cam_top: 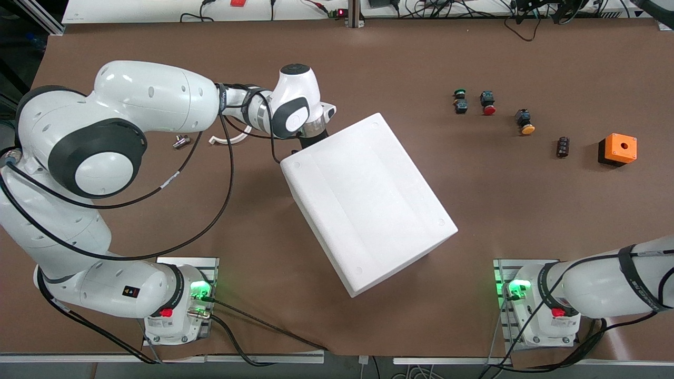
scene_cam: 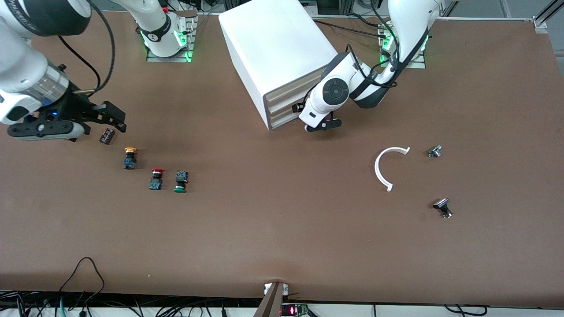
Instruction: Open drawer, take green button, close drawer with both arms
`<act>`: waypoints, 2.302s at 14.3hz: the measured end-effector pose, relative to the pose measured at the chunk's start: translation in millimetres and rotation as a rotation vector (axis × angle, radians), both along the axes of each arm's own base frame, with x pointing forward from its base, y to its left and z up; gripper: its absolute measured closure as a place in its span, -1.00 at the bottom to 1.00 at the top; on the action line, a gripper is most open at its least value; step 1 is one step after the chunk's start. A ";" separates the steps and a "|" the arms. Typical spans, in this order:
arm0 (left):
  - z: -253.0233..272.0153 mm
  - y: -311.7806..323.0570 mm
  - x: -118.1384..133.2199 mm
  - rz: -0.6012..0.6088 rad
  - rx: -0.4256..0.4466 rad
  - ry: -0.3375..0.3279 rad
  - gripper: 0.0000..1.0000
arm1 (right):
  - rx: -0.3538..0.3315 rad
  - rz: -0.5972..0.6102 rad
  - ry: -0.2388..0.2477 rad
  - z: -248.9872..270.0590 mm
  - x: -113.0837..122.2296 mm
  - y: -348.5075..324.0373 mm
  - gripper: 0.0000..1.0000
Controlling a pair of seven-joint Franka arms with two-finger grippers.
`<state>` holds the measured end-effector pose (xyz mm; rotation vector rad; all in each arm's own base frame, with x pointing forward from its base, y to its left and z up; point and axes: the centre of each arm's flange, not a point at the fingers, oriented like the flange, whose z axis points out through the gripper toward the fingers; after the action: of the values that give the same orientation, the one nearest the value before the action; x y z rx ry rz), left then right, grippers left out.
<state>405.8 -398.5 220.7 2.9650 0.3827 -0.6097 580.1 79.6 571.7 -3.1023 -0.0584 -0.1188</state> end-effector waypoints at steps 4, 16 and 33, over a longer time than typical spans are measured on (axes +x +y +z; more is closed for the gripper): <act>-0.9 1.4 0.8 0.005 0.004 0.007 -1.00 | -0.050 0.002 -0.016 16.1 -8.8 -10.0 -1.00; 147.4 133.8 174.3 -0.199 0.134 -0.108 -1.00 | -0.065 -0.073 0.045 35.8 -32.7 -31.7 -1.00; 384.6 397.2 168.0 -0.213 0.028 -0.435 -1.00 | -0.068 -0.024 0.041 39.4 -32.8 -38.3 -1.00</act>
<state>573.8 -1.3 605.3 3.0682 0.0375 0.0380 547.3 41.3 611.1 -3.1728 -0.0242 -0.0552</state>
